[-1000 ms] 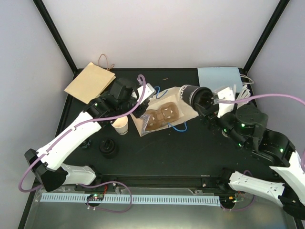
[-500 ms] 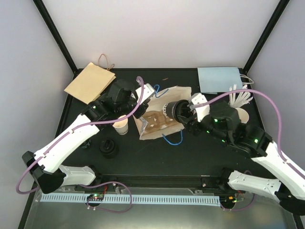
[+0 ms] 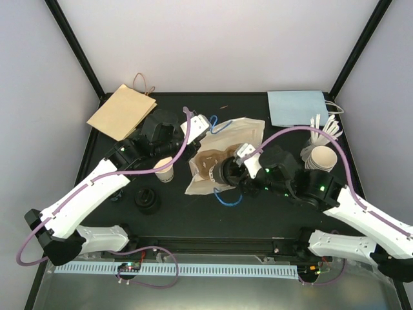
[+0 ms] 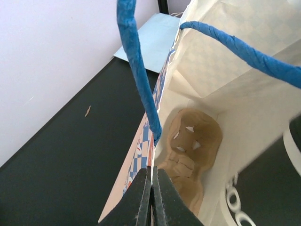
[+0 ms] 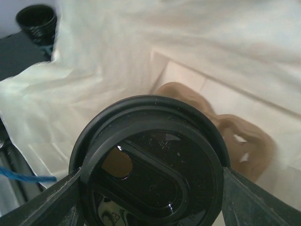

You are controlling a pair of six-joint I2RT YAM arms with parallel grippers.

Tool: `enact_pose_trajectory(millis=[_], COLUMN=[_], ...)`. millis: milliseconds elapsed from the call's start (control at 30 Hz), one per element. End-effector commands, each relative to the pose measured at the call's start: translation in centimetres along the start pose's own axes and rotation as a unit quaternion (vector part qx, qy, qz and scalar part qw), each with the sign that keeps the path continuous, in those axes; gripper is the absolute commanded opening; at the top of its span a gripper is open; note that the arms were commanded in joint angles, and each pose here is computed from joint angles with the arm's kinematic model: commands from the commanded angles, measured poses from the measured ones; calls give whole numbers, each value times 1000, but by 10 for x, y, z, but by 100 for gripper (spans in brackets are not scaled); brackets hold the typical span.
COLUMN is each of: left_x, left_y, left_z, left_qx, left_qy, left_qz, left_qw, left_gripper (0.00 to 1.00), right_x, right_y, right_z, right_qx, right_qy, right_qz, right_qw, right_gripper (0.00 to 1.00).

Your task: Pack the takeout coffee

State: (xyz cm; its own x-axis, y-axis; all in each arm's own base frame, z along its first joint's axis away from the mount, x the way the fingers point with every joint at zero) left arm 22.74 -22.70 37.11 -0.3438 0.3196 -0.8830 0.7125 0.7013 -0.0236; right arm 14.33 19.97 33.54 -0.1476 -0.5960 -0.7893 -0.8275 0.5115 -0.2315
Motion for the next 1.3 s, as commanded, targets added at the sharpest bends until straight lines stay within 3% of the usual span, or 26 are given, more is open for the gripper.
enact_pose_trajectory(millis=[0,333,467,600,800,1267], left_x=[-15,-20,-14,-4,4,8], left_y=[-5,-16,-27,-38,-45,-44], left_z=[-11,-14,-15,-20,-29,-32], left_qx=[10,32,59,82,95,73], left_qy=[-40,-55,-43,-36,-41,-63], left_qz=[13,26,38,50,52,58], left_qw=[999,998,997,995,993,994], left_gripper=[1,2,1,1,2,2], right_x=[3,29,33,29,29,62], right_y=[28,86,81,63,58,118], right_z=[6,34,41,39,54,80], right_qx=[-42,-80,-24,59,114,63], right_qy=[1,93,120,102,93,43], right_qz=[-20,-119,-134,-134,-152,-248], right_qw=[999,985,983,984,977,966], right_gripper=[65,65,65,65,63,63])
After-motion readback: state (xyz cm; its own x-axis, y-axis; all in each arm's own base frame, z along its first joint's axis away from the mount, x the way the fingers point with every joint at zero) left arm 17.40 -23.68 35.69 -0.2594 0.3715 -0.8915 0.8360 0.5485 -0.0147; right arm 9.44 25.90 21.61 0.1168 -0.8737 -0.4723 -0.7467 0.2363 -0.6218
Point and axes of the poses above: each gripper's point midway between its finger pads, its own z axis out along the fingers, its own y axis along the line the jaws close on, x = y × z, the point moved 6 cm from there along -z, back along the fingers, and after that the axes turned 14 degrees about -z, right-handed, at the moved point
